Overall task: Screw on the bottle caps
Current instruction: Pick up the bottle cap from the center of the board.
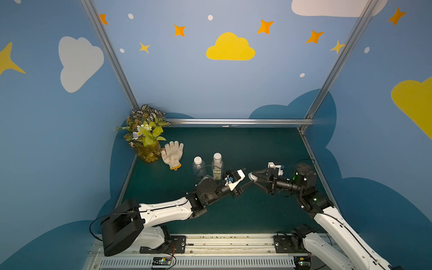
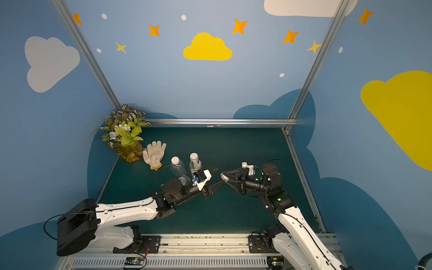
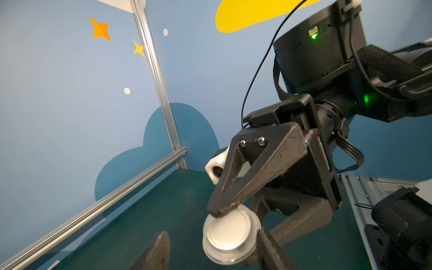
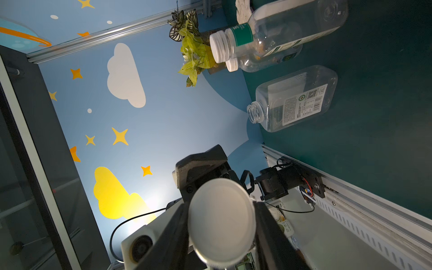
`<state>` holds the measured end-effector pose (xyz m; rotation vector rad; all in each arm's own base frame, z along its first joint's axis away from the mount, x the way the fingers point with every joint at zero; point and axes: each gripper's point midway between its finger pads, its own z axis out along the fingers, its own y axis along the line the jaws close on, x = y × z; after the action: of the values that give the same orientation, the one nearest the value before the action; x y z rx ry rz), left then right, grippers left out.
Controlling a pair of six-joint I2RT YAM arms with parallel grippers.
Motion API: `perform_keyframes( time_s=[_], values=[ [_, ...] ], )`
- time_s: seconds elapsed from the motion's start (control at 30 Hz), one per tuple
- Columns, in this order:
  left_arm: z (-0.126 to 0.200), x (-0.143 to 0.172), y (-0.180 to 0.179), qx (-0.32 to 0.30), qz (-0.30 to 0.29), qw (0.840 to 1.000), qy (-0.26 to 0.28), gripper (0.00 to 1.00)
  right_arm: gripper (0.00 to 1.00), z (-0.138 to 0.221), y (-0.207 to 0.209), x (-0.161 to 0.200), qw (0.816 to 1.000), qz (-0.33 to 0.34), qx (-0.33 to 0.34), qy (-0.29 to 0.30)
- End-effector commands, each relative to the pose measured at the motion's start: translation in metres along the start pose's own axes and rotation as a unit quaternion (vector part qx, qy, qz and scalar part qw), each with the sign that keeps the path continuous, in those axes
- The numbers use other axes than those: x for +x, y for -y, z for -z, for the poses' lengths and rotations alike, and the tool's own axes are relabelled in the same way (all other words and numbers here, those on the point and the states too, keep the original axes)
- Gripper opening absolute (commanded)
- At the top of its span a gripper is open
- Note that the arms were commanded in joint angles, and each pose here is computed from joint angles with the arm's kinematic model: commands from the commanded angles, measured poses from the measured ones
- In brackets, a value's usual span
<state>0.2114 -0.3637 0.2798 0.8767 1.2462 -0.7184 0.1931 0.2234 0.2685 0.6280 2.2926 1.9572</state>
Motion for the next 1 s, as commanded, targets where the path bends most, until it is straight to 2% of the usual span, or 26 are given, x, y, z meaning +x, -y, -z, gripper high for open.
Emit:
perform_keyframes(
  time_s=[0.0,0.13,0.23,0.33,0.4,0.47,0.57,0.67,0.77,0.97],
  values=[
    [0.011,-0.009,-0.001,0.001,0.010,1.000,0.002,0.72,0.42,0.002,0.001,-0.005,0.999,0.026,0.019,0.015],
    [0.031,-0.015,-0.017,-0.039,0.034,0.998,-0.029,0.86,0.43,0.004,-0.007,-0.007,0.997,0.061,0.033,0.024],
    [0.057,-0.012,-0.033,-0.084,0.058,0.992,-0.076,0.96,0.44,0.006,-0.006,-0.009,0.994,0.090,0.060,0.028],
    [0.092,0.003,-0.050,-0.140,0.080,0.976,-0.149,1.00,0.45,0.008,-0.007,-0.009,0.989,0.122,0.084,0.029],
    [0.121,0.021,-0.059,-0.180,0.106,0.957,-0.200,1.00,0.46,0.008,-0.008,-0.009,0.985,0.142,0.091,0.025],
    [0.144,0.035,-0.062,-0.205,0.134,0.942,-0.229,1.00,0.46,0.007,-0.009,-0.010,0.983,0.155,0.093,0.023],
    [0.169,0.048,-0.060,-0.217,0.166,0.931,-0.242,1.00,0.46,0.004,-0.011,-0.009,0.980,0.174,0.093,0.017],
    [0.179,0.056,-0.059,-0.223,0.179,0.929,-0.234,1.00,0.46,0.003,-0.012,-0.009,0.979,0.179,0.092,0.013],
    [0.183,0.071,-0.062,-0.241,0.174,0.924,-0.242,1.00,0.46,0.002,-0.011,-0.009,0.979,0.181,0.092,0.011],
    [0.172,0.096,-0.062,-0.246,0.147,0.925,-0.248,1.00,0.47,0.001,-0.012,-0.008,0.979,0.184,0.092,0.008]
  ],
)
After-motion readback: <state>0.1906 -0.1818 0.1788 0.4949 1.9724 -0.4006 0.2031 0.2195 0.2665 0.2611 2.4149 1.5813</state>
